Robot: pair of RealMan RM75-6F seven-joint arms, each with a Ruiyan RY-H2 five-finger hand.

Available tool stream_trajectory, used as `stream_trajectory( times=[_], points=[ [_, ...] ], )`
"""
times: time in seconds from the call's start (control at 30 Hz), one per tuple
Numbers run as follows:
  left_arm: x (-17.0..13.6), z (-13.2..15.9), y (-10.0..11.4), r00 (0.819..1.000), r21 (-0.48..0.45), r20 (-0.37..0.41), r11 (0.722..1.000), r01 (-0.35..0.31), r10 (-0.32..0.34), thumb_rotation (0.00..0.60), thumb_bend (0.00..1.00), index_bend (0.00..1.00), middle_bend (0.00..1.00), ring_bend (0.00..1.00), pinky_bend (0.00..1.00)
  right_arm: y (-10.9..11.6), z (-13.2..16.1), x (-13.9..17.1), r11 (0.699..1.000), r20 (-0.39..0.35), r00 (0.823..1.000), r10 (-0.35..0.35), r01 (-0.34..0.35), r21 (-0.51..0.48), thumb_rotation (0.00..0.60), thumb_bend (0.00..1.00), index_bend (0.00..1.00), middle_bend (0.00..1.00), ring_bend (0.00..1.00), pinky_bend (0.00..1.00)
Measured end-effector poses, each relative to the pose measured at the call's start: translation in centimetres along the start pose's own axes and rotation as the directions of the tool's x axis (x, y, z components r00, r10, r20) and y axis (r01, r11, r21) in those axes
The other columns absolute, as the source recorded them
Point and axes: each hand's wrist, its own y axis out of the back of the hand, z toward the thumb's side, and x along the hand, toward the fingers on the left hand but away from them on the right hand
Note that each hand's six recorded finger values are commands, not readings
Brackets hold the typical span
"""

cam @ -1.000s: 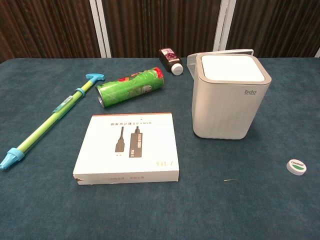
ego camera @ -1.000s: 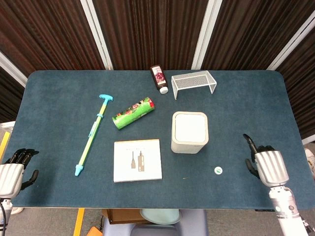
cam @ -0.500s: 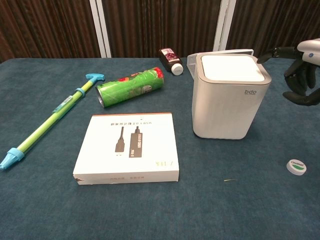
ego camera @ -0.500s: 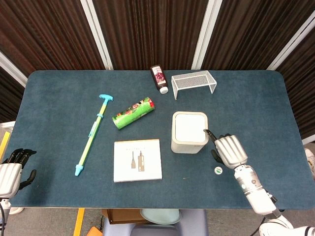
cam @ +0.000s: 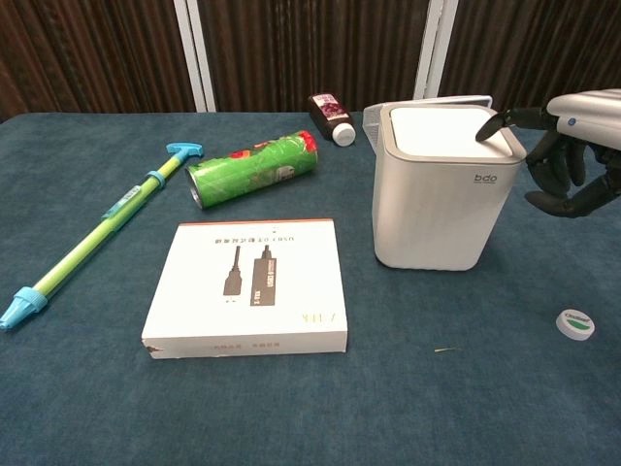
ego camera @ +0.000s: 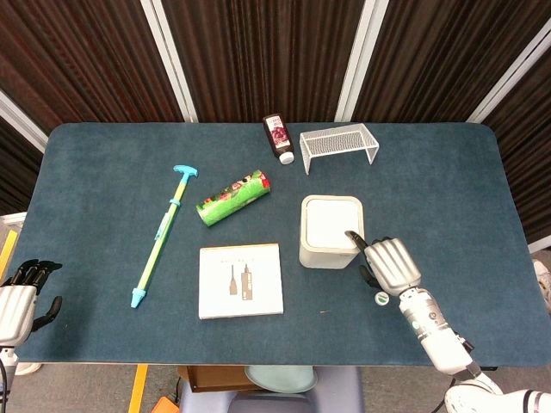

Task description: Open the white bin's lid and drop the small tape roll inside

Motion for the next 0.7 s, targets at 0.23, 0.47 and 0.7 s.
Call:
stream_trajectory(
  times=[0.23, 0.47, 0.7],
  points=[
    [0.0, 0.0, 0.2, 1.000, -0.003, -0.003, 1.000, -0.005, 0.005, 0.600, 0.38, 0.27, 0.24, 0.16, 0.46, -0.4, -0.2, -0.1, 1.000, 0.006, 1.000, 0.019, -0.019, -0.005, 0.600, 0.53, 0.29, 0.79, 0.67, 0.64],
    [0.1, 0.0, 0.1, 1.000, -0.002, -0.004, 1.000, -0.002, 0.002, 0.600, 0.38, 0.27, 0.24, 0.16, 0.46, -0.5, -0.4, -0.2, 0.999, 0.010, 0.999, 0.040, -0.040, -0.023, 0.600, 0.53, 0.29, 0.79, 0.67, 0.64],
    [0.2, 0.0, 0.1, 1.000, -0.003, -0.006, 1.000, -0.003, 0.003, 0.600, 0.38, 0.27, 0.24, 0.16, 0.46, 0.6, -0.3, 0.0, 1.000, 0.003, 1.000, -0.029, 0.029, -0.006, 0.600, 0.53, 0.29, 0.79, 0.66, 0.64]
  ],
)
